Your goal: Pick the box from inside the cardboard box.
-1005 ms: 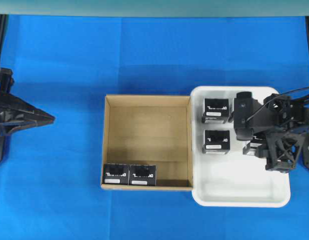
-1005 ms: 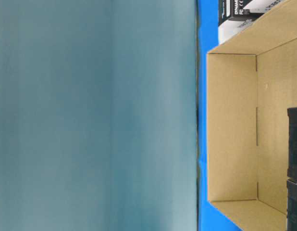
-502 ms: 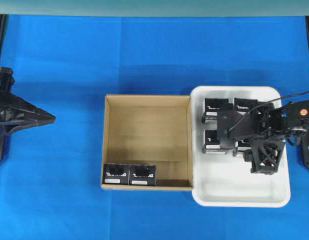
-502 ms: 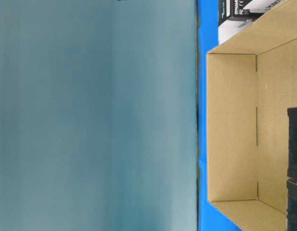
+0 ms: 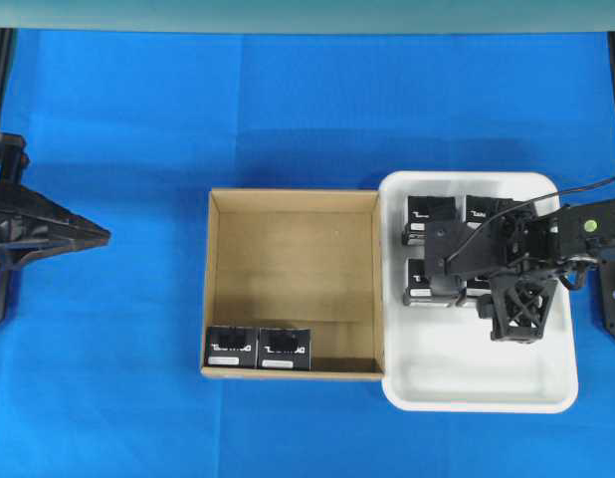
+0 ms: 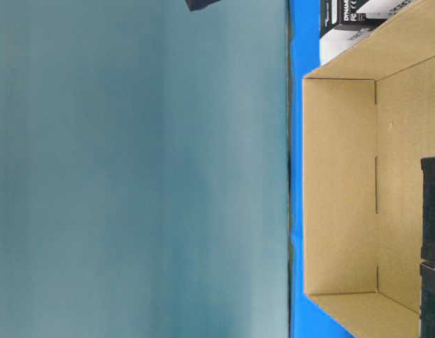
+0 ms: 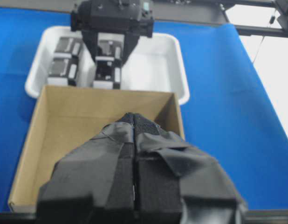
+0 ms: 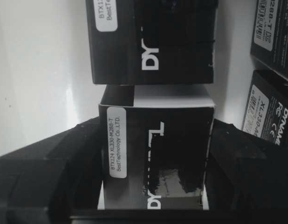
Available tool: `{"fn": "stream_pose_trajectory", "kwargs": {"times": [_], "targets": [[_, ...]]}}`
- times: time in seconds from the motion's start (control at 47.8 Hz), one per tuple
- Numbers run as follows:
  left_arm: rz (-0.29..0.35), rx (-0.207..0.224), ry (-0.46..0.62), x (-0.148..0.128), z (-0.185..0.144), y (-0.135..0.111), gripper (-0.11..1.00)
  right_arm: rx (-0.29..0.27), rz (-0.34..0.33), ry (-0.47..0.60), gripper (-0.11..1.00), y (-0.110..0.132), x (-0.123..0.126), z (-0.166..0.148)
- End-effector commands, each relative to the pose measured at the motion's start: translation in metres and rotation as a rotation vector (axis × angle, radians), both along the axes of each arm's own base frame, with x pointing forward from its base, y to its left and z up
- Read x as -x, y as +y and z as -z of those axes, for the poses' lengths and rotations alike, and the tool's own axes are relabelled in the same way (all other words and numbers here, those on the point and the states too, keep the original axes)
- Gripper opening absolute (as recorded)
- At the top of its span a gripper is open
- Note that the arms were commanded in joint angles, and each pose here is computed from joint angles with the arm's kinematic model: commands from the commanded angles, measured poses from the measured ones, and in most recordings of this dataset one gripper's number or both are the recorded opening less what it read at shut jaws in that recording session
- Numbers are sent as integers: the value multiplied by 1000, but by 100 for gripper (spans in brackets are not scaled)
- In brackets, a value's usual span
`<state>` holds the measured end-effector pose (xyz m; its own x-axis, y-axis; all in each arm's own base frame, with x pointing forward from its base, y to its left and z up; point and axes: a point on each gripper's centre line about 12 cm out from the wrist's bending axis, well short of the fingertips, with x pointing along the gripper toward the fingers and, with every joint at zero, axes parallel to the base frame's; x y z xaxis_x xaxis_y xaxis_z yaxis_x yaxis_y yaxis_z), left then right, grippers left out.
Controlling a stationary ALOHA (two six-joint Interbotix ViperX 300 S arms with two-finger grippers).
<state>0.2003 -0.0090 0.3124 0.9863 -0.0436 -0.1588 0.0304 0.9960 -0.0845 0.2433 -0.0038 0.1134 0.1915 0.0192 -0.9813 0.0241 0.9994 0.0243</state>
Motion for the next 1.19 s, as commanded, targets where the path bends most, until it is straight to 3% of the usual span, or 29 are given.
{"fn": "stream_pose_trajectory", "kwargs": {"times": [0.0, 0.398, 0.523, 0.586, 0.795, 1.047, 1.172], "targets": [[1, 1, -26, -2, -11, 0, -7, 2, -1, 6, 61, -1, -2, 2], [5, 1, -26, -3, -11, -1, -7, -1, 11, 3, 62, -1, -3, 0], [4, 1, -25, -3, -11, -1, -7, -2, 15, -6, 90, -1, -5, -3], [6, 1, -25, -3, -11, -1, -7, -2, 18, -23, 97, -1, -7, -7], [6, 1, -25, -2, -11, -1, -7, -3, 41, -110, 95, -4, -10, -37], [5, 0, -26, -2, -11, -1, -7, -11, 83, -163, 95, -8, 4, -79], [6, 1, -28, -2, -11, -1, -7, -11, 104, -257, 95, -10, 11, -100]]}}
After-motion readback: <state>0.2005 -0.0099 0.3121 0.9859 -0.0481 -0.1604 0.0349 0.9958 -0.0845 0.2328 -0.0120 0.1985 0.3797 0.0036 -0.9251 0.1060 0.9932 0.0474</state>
